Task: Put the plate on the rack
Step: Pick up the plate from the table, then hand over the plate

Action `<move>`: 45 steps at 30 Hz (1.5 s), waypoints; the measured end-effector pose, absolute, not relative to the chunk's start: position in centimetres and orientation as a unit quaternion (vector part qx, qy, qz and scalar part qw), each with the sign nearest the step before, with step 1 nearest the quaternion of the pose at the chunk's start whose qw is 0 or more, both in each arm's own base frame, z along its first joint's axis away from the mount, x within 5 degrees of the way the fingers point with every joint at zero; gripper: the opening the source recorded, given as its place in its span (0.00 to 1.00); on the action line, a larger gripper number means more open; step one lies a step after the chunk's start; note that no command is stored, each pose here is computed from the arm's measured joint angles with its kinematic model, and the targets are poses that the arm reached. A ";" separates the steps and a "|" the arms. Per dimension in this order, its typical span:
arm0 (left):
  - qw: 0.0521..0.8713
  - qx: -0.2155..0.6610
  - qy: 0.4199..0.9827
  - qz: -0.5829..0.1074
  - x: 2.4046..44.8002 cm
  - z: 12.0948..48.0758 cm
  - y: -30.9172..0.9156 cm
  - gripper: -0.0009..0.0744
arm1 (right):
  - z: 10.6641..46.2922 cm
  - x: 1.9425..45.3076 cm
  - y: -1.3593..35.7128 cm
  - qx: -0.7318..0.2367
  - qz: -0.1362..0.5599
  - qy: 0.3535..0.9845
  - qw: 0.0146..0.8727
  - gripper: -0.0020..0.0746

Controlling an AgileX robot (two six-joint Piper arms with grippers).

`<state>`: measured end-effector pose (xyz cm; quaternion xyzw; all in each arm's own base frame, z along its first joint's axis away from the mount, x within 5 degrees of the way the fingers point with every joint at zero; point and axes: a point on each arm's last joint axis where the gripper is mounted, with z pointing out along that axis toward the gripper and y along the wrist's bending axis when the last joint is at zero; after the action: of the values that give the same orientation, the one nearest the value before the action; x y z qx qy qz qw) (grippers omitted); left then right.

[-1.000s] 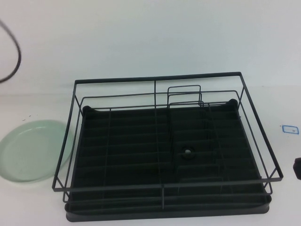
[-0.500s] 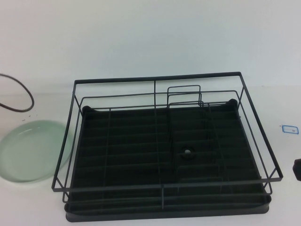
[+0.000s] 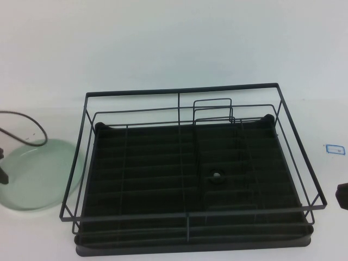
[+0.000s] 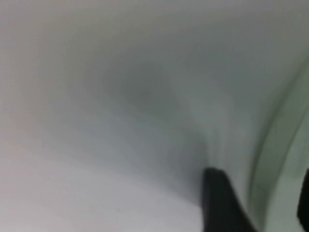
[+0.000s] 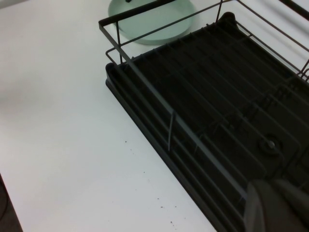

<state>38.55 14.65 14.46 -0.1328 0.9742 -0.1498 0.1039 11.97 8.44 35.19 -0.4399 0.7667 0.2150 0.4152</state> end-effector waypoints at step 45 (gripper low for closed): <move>0.462 0.237 0.804 -0.289 23.4 39.5 -10.5 0.02 | 37.5 16.3 11.1 -0.261 0.424 0.743 0.448 0.65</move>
<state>23.43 -10.51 39.47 0.2373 0.8044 -0.2893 0.4615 16.25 11.14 37.50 -0.2610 0.7427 0.4239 0.4478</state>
